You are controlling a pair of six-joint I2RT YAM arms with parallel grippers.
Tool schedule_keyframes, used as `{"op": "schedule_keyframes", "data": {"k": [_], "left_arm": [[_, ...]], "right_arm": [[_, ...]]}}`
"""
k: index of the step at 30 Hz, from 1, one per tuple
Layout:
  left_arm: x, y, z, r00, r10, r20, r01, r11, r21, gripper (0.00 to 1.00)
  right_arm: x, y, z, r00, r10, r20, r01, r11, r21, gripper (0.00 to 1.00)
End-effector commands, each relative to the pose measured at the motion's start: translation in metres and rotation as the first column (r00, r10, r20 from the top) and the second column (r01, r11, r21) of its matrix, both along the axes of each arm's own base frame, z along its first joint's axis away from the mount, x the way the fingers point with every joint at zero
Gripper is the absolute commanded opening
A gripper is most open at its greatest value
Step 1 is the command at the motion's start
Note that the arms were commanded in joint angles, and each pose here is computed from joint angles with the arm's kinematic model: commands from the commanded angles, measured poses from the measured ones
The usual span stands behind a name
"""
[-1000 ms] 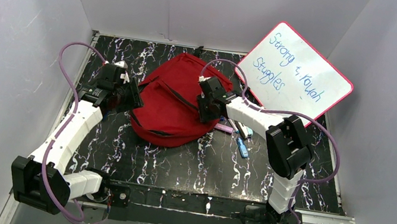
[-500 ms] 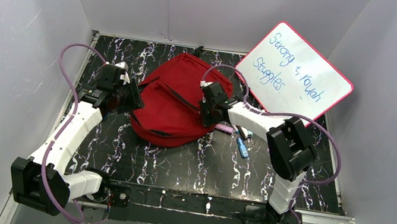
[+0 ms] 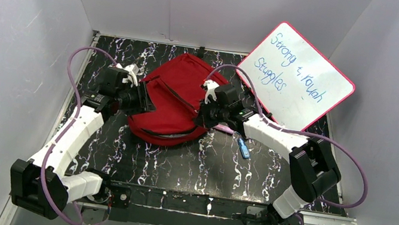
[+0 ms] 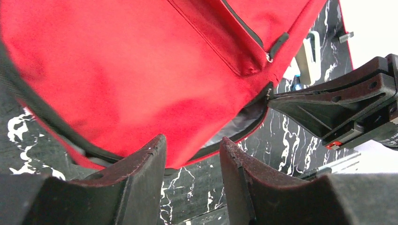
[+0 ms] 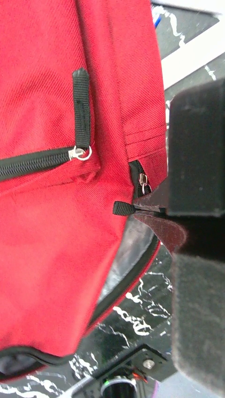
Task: Pack the student bag
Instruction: Zip the student bag at the center of the board.
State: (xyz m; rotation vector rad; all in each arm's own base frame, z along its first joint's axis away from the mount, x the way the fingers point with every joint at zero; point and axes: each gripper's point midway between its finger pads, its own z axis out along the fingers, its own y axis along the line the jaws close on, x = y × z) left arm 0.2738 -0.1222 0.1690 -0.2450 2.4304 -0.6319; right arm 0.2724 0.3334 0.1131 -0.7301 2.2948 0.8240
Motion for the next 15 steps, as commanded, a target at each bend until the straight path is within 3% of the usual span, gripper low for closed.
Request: {"op": "schedule_keyframes", "data": {"k": [1,8,15], "left_arm": [[-0.007,-0.016,0.003,0.997,-0.066,0.027,0.067,0.997,-0.033,0.43],[-0.015,-0.034,0.003,0.997,-0.077,0.022,0.078,0.993,-0.083,0.43],[-0.012,-0.059,0.013,0.994,0.103,-0.043,-0.111,0.961,-0.255,0.45]], "right_arm": [[-0.025,0.028,0.026,0.982,0.185,0.037,-0.188,0.972,0.14,0.0],[-0.036,0.032,0.029,0.975,0.213,0.065,-0.222,0.958,0.181,0.0],[-0.033,0.027,0.023,0.981,0.17,0.09,-0.184,0.965,0.186,0.0]]}}
